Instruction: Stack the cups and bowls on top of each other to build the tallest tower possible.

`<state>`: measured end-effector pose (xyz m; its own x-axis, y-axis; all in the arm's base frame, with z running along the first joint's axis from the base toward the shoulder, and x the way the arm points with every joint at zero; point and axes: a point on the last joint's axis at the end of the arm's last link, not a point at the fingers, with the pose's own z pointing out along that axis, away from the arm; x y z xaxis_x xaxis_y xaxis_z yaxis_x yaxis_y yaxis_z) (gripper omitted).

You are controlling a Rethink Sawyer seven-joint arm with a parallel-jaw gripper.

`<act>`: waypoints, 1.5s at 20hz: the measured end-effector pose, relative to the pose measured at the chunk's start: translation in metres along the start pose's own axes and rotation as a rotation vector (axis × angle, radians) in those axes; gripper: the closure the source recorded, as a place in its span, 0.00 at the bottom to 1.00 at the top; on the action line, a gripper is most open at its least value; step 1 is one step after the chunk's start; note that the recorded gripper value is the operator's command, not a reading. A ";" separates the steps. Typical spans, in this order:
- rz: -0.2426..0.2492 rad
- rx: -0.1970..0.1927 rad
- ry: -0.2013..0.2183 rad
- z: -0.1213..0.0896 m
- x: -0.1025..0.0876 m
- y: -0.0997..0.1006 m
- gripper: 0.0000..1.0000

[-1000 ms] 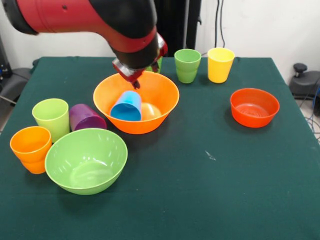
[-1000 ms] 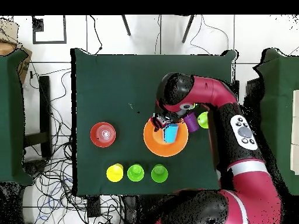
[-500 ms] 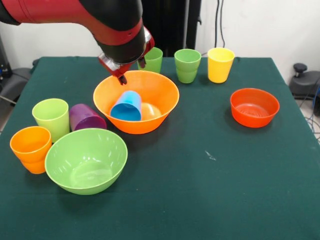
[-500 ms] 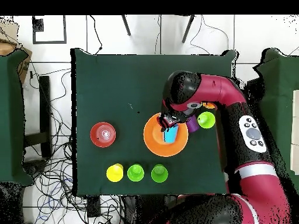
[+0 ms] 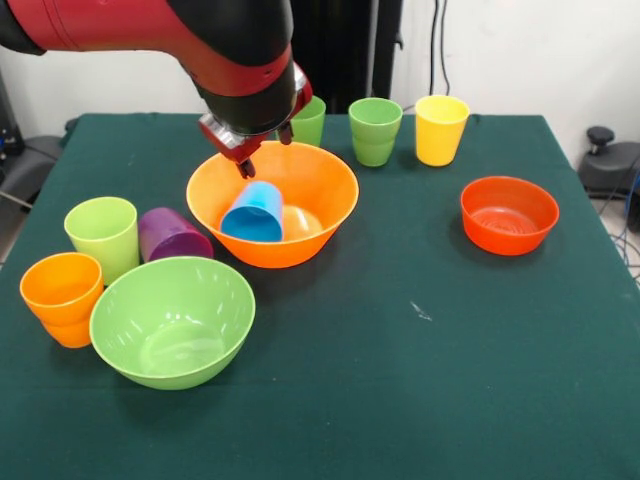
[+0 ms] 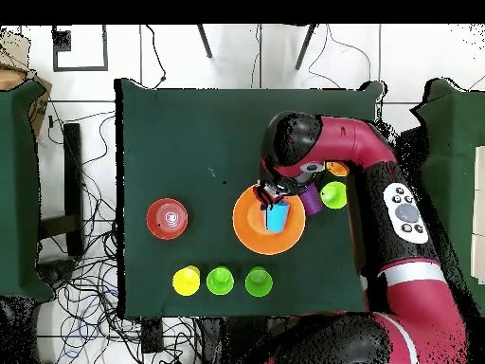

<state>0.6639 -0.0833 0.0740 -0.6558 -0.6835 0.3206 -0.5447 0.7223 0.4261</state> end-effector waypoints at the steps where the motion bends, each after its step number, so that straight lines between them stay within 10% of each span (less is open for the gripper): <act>1: -0.001 0.001 -0.002 -0.001 -0.001 0.000 0.00; 30: -0.022 0.010 -0.046 -0.014 -0.015 -0.001 0.00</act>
<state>0.6814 -0.0752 0.0806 -0.6670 -0.6936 0.2721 -0.5639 0.7087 0.4240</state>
